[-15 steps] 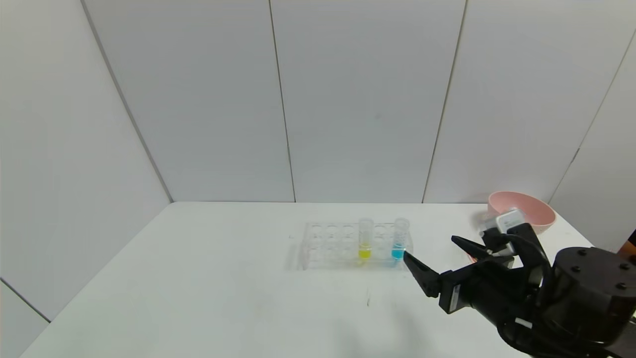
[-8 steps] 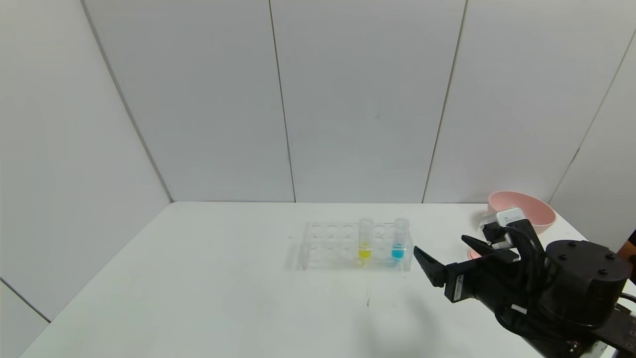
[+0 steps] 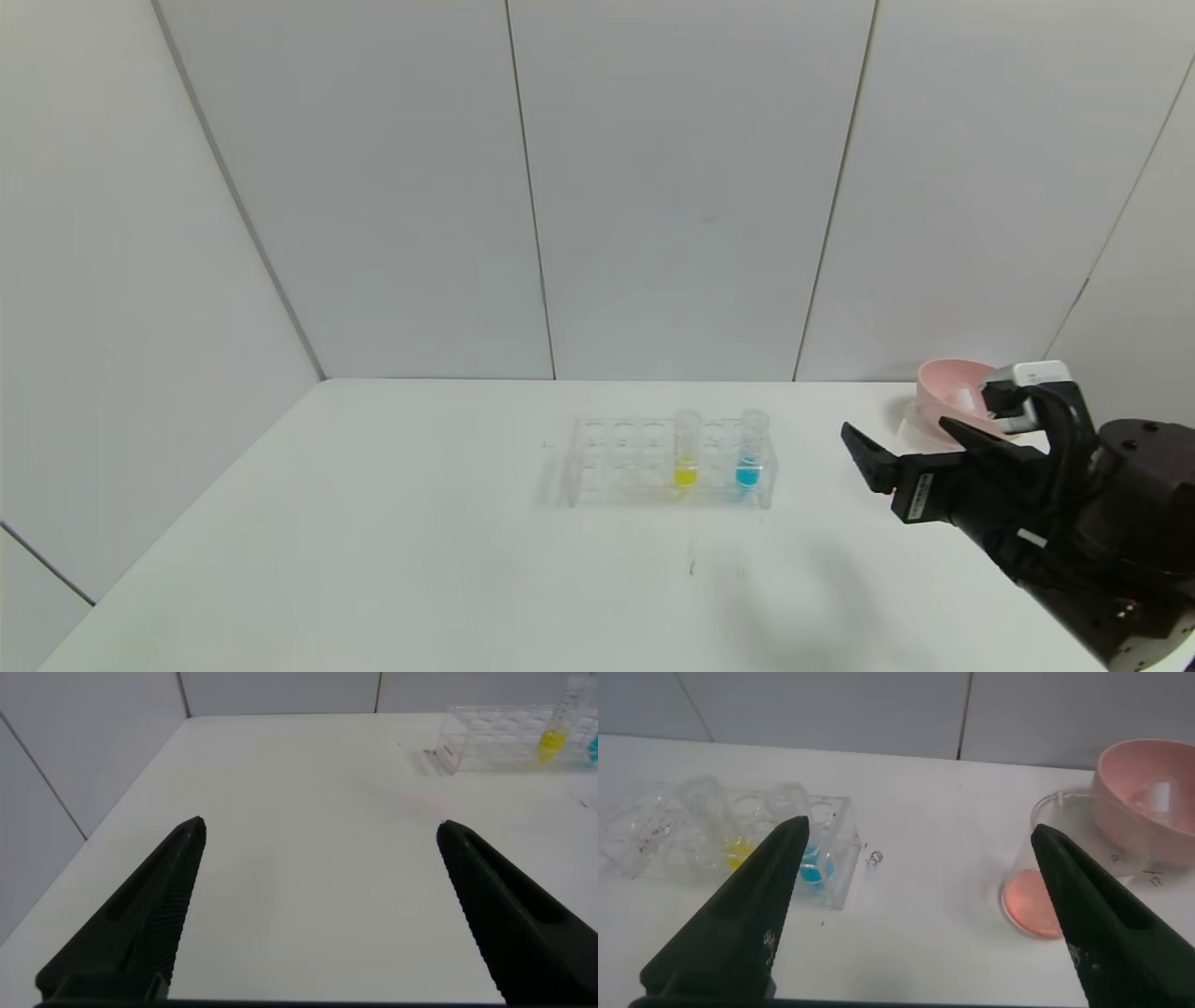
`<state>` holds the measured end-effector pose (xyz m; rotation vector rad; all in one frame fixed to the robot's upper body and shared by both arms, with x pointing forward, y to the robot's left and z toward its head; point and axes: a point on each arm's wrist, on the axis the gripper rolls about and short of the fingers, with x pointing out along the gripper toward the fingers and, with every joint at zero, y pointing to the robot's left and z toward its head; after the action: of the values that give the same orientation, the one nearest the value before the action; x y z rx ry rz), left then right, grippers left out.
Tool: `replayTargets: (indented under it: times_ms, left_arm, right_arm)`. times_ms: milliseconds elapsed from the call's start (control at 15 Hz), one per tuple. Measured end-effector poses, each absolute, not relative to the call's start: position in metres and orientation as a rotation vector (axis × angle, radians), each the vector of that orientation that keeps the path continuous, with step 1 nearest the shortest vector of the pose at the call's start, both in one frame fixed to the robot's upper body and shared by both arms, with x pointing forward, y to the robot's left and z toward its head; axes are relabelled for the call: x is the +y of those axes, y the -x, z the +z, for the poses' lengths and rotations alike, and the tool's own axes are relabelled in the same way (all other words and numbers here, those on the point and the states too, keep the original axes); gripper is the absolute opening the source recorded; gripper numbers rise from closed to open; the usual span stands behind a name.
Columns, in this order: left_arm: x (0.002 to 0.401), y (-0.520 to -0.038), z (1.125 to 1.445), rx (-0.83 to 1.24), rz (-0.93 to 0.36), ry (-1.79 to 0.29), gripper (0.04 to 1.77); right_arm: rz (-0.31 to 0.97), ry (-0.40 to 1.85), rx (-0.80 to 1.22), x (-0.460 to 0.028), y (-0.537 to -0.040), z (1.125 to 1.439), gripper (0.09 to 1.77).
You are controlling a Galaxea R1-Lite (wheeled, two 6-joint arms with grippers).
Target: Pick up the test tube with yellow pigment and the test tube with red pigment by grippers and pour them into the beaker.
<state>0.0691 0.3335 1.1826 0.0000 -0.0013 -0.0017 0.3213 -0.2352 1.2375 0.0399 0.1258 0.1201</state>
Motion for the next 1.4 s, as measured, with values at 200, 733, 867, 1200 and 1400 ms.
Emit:
replayTargets:
  times_ms: [200, 733, 867, 1200, 1400]
  left_arm:
    - [0.333, -0.069, 1.183, -0.001, -0.002, 0.000, 1.76]
    - [0.333, -0.069, 1.183, -0.001, -0.002, 0.000, 1.76]
    - [0.333, -0.069, 1.183, -0.001, -0.002, 0.000, 1.76]
    - [0.333, -0.069, 1.183, -0.001, -0.002, 0.000, 1.76]
    - [0.333, -0.069, 1.183, -0.001, -0.002, 0.000, 1.76]
  right_arm:
    - [0.066, -0.050, 0.050, -0.257, -0.307, 1.263, 1.71]
    - [-0.237, -0.010, -0.289, -0.337, -0.166, 1.338, 1.71]
    - [-0.301, 0.005, -0.319, -0.343, -0.124, 1.331, 1.71]
    - [-0.278, 0.102, -0.217, -0.342, -0.076, 1.254, 1.71]
    - [-0.155, 0.138, -0.081, -0.340, -0.071, 1.204, 1.71]
